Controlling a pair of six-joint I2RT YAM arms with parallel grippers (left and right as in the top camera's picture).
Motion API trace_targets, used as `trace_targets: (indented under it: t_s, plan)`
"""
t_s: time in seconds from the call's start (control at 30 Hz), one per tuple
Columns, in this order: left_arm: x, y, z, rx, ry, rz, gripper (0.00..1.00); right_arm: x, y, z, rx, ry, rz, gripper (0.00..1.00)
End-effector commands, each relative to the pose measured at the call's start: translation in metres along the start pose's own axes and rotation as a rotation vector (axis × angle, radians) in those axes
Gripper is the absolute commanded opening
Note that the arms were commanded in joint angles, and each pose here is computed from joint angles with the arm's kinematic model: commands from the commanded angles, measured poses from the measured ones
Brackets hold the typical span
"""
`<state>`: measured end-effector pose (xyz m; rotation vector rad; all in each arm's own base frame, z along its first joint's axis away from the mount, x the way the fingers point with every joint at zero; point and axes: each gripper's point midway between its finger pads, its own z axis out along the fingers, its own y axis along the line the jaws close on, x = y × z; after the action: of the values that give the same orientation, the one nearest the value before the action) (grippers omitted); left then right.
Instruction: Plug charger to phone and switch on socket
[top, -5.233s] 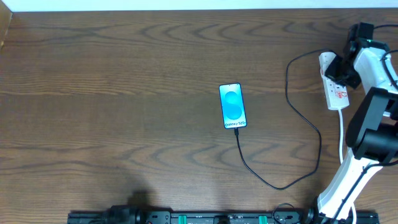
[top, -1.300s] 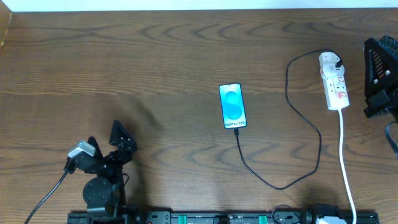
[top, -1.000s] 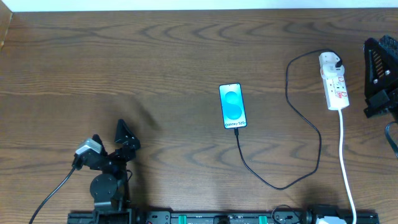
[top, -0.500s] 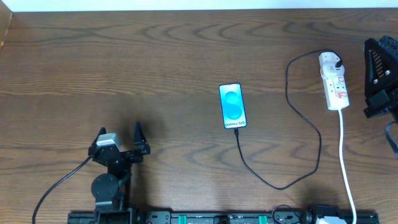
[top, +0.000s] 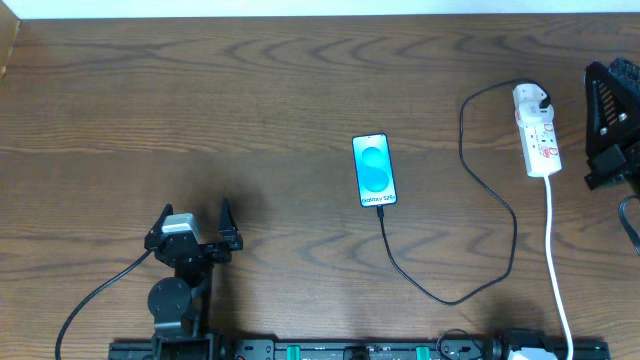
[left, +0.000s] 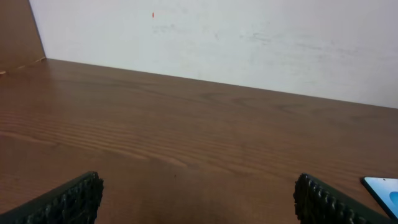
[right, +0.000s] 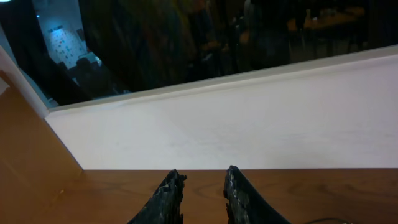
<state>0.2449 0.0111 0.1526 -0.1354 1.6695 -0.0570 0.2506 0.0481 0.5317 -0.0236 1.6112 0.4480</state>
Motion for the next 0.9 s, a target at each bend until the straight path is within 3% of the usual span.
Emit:
trace_targets:
  t_s: [0.0, 0.87]
  plan:
    - [0.0149, -0.0014, 0.0006, 0.013, 0.047, 0.013, 0.98, -0.0004, 0.0001, -0.0012, 0.005, -0.002, -0.013, 0.22]
    - [0.0152, -0.0014, 0.0006, 0.013, 0.048, 0.013, 0.98, -0.0038, 0.001, -0.0011, 0.002, -0.016, -0.018, 0.27]
